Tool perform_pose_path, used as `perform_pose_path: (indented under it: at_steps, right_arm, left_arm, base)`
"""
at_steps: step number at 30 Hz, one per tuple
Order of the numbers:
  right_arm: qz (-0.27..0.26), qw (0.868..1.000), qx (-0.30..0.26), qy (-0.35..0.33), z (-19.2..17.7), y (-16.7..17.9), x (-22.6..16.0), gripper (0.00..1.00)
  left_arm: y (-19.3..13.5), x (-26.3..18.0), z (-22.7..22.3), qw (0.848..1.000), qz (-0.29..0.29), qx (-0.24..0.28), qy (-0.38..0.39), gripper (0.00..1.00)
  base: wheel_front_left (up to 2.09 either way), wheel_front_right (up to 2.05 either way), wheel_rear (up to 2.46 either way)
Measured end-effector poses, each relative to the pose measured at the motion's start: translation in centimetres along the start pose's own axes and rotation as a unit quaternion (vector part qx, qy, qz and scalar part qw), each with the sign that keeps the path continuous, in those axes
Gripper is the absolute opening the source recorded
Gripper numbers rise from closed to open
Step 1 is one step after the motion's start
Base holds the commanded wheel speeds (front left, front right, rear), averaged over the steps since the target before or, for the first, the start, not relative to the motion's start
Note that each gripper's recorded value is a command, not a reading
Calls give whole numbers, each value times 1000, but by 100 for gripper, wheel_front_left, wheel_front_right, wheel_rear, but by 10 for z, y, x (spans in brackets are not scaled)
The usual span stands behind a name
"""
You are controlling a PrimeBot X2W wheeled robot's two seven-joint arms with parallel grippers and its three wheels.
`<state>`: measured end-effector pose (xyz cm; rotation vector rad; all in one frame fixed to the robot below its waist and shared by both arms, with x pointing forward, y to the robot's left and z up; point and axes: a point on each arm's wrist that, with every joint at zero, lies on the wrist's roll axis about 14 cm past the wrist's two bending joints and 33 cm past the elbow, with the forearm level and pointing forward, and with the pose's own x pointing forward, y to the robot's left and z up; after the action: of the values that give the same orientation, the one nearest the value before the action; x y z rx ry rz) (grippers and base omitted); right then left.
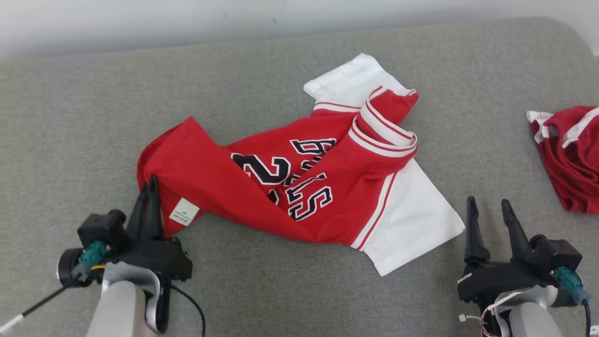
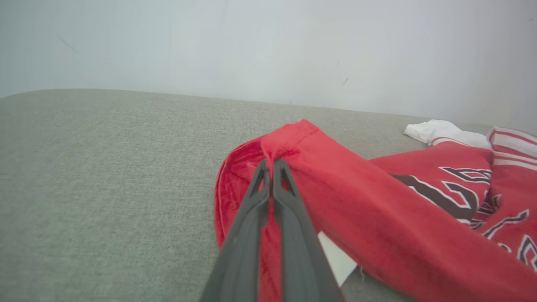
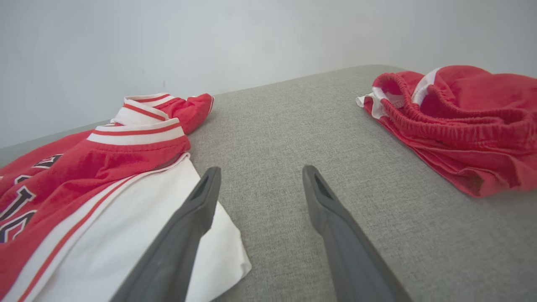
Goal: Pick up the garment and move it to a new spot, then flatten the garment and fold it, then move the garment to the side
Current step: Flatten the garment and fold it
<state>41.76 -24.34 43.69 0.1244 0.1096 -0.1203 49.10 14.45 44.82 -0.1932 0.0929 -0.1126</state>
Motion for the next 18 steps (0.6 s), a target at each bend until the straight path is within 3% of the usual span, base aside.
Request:
perform_pose_path:
  at_steps: [10, 18]
  right_arm:
    - [27, 999, 17, -11, 8, 25, -15, 100]
    - [42, 999, 19, -19, 15, 36, -30, 100]
  left_arm:
    - [0, -55, 17, 1000, 1, -9, -24, 0]
    - [22, -120, -25, 998, 49, -31, 32, 0]
  base:
    - [0, 0, 0]
    - [0, 0, 0]
